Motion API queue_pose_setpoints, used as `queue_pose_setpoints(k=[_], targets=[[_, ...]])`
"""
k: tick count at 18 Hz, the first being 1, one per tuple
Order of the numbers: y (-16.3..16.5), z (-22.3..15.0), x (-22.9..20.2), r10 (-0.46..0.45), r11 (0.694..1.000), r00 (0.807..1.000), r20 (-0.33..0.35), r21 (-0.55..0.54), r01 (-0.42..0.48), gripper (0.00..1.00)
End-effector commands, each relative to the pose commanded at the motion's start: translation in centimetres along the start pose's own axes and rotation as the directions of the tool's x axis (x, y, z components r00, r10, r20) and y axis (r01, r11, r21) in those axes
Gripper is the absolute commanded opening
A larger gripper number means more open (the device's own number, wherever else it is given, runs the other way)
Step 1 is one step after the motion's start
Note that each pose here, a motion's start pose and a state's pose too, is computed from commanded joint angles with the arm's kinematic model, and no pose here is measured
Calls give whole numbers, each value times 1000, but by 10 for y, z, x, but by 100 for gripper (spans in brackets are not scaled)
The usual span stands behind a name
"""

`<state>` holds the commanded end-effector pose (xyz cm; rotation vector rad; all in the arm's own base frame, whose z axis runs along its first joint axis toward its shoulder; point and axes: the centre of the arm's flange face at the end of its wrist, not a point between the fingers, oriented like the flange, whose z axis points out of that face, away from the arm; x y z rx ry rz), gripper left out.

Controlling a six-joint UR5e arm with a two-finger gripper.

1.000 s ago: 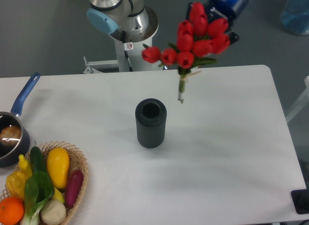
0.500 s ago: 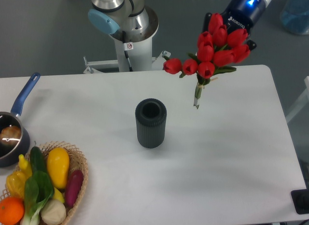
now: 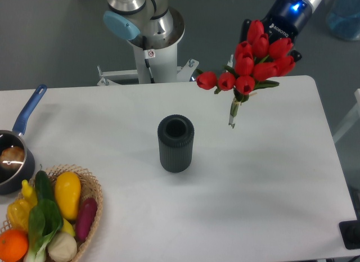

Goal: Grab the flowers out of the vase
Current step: 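Carry the tulip bunch up and away from the vase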

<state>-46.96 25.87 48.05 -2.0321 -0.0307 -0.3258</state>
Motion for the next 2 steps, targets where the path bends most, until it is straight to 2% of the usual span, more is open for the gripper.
queue_pose_setpoints(k=[2], targets=[[1,-3,-1,-1,1000,1000,6,1,1,41]])
